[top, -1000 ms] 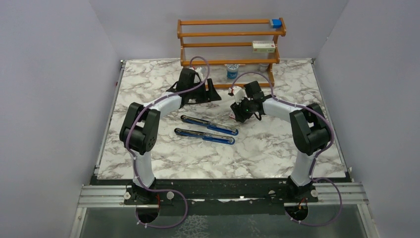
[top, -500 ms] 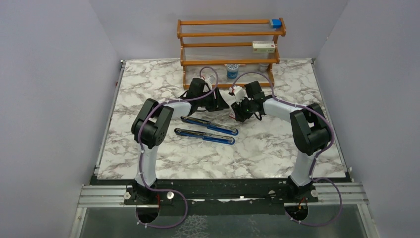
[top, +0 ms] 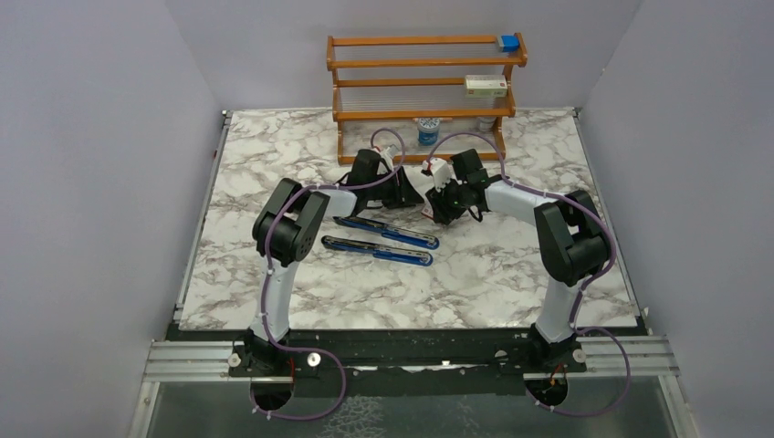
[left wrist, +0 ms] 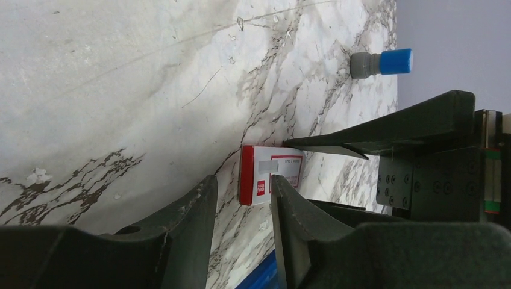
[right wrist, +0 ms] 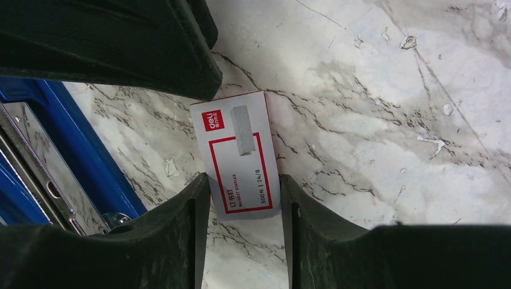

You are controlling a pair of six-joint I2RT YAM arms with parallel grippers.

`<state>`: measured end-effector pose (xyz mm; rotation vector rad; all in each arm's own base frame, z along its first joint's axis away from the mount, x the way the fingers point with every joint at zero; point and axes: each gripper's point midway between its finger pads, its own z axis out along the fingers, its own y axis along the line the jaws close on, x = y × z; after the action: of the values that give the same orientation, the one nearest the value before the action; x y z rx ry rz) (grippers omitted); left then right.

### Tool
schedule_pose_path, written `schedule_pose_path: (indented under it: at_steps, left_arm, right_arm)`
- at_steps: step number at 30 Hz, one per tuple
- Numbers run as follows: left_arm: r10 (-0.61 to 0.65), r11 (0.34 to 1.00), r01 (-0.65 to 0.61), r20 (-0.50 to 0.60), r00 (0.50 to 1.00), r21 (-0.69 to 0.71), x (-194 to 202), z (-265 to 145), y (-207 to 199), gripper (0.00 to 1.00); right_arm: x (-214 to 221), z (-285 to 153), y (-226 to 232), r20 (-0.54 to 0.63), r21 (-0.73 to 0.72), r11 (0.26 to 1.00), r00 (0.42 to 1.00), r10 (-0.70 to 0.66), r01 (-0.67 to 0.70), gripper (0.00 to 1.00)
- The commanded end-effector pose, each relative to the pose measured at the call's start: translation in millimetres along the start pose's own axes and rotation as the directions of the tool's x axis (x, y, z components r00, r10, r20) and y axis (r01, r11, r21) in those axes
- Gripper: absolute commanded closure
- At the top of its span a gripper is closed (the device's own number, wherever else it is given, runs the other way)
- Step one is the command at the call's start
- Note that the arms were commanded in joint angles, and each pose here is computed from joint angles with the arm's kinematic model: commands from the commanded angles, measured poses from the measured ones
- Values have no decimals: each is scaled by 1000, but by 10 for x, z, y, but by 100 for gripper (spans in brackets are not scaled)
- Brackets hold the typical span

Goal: Load the staples into the stapler
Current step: Open the staple box at the center of the board.

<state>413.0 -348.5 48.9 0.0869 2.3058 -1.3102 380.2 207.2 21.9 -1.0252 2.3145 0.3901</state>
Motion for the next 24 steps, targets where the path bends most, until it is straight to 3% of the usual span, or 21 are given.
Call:
schedule_pose_path:
  at_steps: [1, 24]
  left_arm:
    - [41, 996, -41, 7, 999, 81, -53, 79, -161, 60]
    - [36, 993, -31, -43, 998, 113, 127, 215, -129, 67]
  right_arm:
    - [328, 67, 198, -90, -76, 995, 995, 51, -58, 55]
    - [366, 84, 203, -106, -79, 995, 993, 57, -65, 55]
